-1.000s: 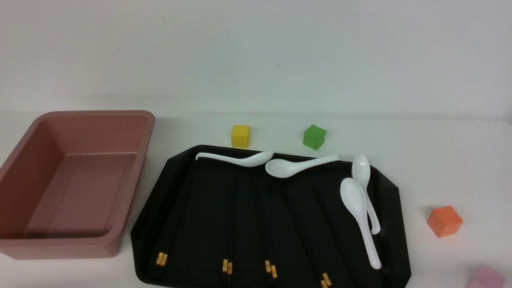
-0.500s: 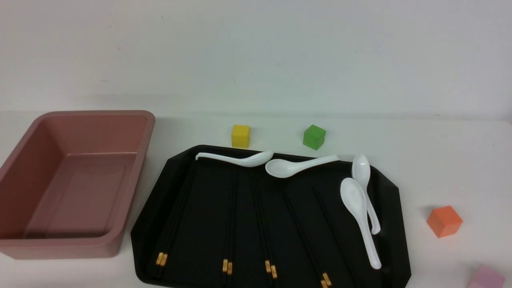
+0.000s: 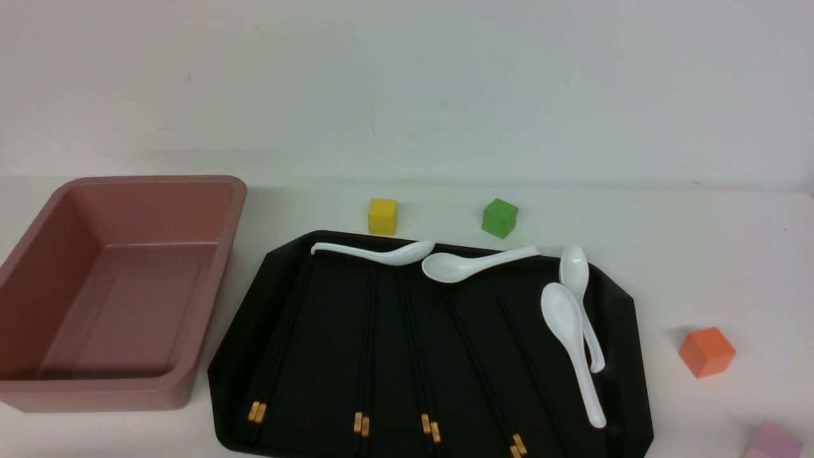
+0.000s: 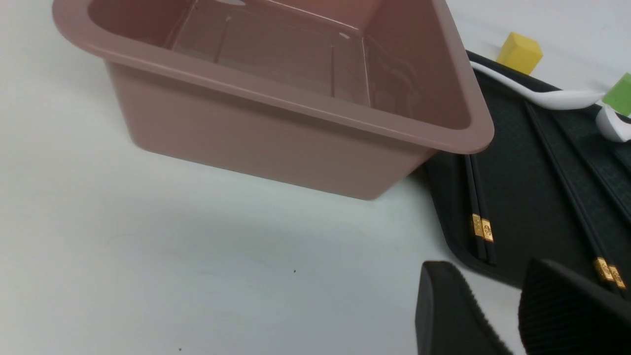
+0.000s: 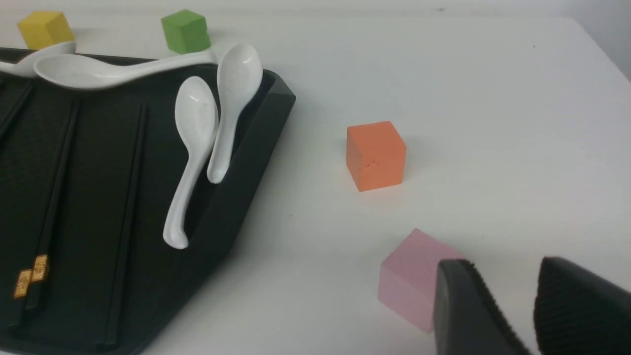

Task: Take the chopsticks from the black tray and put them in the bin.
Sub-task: Use the left arm to grab a pair of chopsticks

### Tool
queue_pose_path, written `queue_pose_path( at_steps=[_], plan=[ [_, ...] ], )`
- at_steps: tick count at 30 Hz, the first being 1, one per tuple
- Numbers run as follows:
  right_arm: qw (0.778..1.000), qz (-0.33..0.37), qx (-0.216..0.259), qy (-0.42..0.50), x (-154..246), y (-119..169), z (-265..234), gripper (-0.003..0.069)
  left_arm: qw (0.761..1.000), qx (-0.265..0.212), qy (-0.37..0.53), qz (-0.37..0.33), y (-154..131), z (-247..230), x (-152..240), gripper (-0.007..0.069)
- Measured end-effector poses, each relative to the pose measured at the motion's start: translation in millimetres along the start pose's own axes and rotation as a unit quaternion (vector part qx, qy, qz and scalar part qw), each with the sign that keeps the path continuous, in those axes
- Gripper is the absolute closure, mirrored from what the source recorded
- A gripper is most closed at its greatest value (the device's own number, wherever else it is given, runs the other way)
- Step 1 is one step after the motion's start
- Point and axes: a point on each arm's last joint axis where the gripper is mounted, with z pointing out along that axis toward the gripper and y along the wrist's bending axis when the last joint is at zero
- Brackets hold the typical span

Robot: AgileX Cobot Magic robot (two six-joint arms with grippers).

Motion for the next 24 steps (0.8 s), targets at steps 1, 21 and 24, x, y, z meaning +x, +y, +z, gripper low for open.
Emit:
queue_pose_path(
  at_steps=[1,21,24],
  plan=[
    [1.000,0.000,0.000,0.000,0.0,0.0,0.0,0.0419,1.000,0.000,0.000,0.000,0.0,0.0,0.0,0.0386],
    [1.000,0.000,0.000,0.000,0.0,0.0,0.0,0.0419,0.998,0.014,0.005,-0.059,-2.6,0.0,0.8,0.0386],
    [1.000,0.000,0.000,0.000,0.0,0.0,0.0,0.0419,0.976,0.048,0.023,-0.213,-9.5,-0.5,2.2,0.0386]
  ],
)
